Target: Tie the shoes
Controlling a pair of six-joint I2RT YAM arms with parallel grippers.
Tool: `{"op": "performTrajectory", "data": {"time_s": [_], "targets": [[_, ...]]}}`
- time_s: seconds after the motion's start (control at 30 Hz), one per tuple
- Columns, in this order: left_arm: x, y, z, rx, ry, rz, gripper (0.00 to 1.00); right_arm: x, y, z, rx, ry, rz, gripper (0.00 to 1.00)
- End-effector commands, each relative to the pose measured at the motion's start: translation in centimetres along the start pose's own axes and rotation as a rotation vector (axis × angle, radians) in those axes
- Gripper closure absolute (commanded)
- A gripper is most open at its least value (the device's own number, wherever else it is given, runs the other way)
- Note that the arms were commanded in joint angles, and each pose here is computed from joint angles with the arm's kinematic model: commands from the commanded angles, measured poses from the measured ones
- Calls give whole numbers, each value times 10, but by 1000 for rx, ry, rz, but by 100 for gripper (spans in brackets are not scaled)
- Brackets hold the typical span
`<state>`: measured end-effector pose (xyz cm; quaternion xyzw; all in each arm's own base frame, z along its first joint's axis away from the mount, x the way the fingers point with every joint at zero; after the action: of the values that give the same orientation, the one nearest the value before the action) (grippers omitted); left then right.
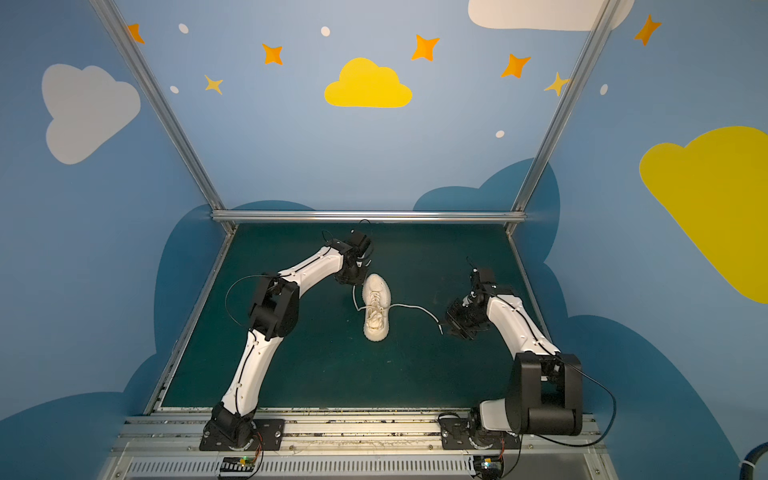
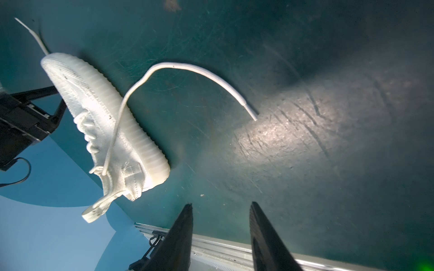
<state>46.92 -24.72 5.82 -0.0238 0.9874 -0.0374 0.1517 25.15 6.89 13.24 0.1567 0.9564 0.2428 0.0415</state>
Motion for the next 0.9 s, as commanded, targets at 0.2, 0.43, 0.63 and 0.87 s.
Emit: {"op": "performTrajectory", "data": {"time_s": [0.2,0.43,0.63,0.87], "targets": [[-1,2,-31,46,-1,20,97,6,4,-14,-19,-27,-14,59],[-11,-16,-81,78,-56,94,97,11,2,-14,-24,-29,-8,59],[-9,-64,-122,173,-112,201,97,14,1,-15,-25,-33,-9,59],[15,-127,-135,278,-118,321,97,14,0,-15,-26,-32,-15,59]]}}
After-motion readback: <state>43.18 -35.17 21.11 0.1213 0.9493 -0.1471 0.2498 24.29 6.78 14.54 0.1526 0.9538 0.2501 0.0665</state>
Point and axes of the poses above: each gripper's point midway between its finger pads, its own z axis out along the fingers, its own y axis along the line the jaws close on, x = y × z, the point moved 4 cm from there along -z, back along the fingers, and after that the axes turned 15 degrees about -z, right-handed, at the moved point
